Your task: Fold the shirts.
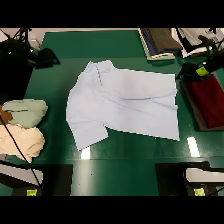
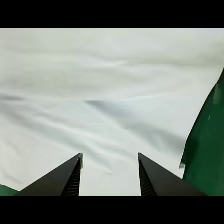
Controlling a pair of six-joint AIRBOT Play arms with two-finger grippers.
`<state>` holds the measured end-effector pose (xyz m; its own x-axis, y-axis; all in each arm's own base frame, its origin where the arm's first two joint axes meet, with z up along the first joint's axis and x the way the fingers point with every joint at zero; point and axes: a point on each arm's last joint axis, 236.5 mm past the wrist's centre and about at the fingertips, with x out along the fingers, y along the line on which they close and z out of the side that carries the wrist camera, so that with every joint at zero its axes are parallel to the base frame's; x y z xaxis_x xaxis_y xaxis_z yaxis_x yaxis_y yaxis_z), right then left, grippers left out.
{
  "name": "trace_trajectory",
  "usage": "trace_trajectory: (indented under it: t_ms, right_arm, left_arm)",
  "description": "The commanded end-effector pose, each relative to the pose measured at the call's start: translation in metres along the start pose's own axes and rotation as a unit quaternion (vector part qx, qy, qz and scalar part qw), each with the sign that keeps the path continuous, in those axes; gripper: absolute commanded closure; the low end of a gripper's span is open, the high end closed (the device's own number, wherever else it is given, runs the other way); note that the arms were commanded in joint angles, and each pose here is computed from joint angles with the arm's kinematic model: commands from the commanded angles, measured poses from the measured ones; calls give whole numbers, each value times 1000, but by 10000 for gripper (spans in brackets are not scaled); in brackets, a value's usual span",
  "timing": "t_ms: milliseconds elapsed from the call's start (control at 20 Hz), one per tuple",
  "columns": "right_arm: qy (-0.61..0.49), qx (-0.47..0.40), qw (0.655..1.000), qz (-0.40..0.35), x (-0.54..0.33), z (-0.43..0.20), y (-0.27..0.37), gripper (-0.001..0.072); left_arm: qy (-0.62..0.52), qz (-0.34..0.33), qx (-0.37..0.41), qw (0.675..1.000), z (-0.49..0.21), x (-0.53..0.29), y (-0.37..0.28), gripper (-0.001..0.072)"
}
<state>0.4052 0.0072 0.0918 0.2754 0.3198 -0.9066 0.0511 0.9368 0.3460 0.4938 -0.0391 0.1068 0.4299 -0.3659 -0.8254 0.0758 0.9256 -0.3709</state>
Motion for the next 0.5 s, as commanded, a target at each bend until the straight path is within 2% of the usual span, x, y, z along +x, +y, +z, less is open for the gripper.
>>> trace_trajectory:
  t_ms: [0, 250, 450]
  right_arm:
    - [-2, 3, 1000, 18, -5, -33, 0, 306]
    - [-51, 0, 999, 16, -11, -63, 7, 306]
    - [-66, 1, 998, 25, -16, -70, 14, 306]
  left_arm:
    - [64, 57, -26, 996, -61, 1, 36, 158]
    - [150, 28, -84, 985, -181, 41, 36, 158]
    - [188, 0, -122, 974, -237, 64, 30, 158]
